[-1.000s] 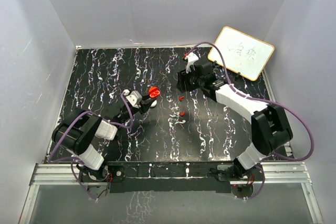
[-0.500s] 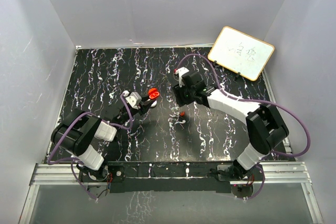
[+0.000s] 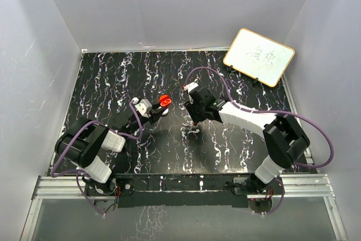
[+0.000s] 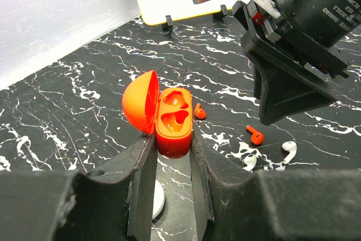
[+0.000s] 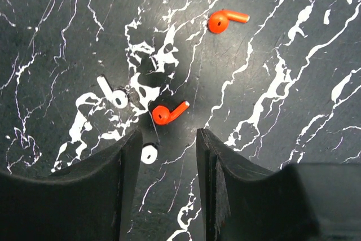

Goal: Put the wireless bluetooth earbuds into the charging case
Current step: Pick up the earbud from the center of the board.

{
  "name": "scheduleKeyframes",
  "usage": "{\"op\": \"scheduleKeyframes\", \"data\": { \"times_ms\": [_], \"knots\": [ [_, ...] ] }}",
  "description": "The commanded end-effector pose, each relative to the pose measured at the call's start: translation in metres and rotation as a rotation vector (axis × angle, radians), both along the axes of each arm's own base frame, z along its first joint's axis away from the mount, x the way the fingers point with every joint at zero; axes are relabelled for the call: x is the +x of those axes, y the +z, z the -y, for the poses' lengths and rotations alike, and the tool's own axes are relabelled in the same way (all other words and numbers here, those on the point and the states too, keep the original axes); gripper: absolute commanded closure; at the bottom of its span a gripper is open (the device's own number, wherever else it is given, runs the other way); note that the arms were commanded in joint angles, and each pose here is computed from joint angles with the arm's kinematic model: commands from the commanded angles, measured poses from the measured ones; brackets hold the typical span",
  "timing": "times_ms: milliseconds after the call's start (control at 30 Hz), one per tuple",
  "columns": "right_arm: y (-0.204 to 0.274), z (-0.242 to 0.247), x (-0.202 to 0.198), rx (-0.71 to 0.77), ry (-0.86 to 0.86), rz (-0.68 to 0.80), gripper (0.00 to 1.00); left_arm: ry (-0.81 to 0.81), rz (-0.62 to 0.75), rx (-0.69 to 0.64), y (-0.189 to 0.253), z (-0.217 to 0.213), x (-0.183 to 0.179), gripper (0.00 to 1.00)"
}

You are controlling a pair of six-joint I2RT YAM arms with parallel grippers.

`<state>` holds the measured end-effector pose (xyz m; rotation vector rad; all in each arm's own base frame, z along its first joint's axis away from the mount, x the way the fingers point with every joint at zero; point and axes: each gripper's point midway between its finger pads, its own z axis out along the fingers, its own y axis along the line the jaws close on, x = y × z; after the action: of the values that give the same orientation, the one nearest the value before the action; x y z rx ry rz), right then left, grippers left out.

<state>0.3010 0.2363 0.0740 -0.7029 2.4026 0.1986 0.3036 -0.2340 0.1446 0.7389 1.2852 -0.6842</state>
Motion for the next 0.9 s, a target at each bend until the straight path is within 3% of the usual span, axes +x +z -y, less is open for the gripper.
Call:
{"op": "scheduleKeyframes", "data": {
  "times_ms": [0, 867],
  "knots": [
    [0.007, -0.001, -0.002, -0.029, 0.02, 0.036, 0.59, -0.008, 0.203, -0.078, 0.052, -0.003, -0.006, 1.0],
    [-0.035, -0.009, -0.001, -0.112, 0.096, 0.03, 0.61, 0.0, 0.207, -0.073, 0.051, -0.005, -0.008, 1.0]
  ]
}}
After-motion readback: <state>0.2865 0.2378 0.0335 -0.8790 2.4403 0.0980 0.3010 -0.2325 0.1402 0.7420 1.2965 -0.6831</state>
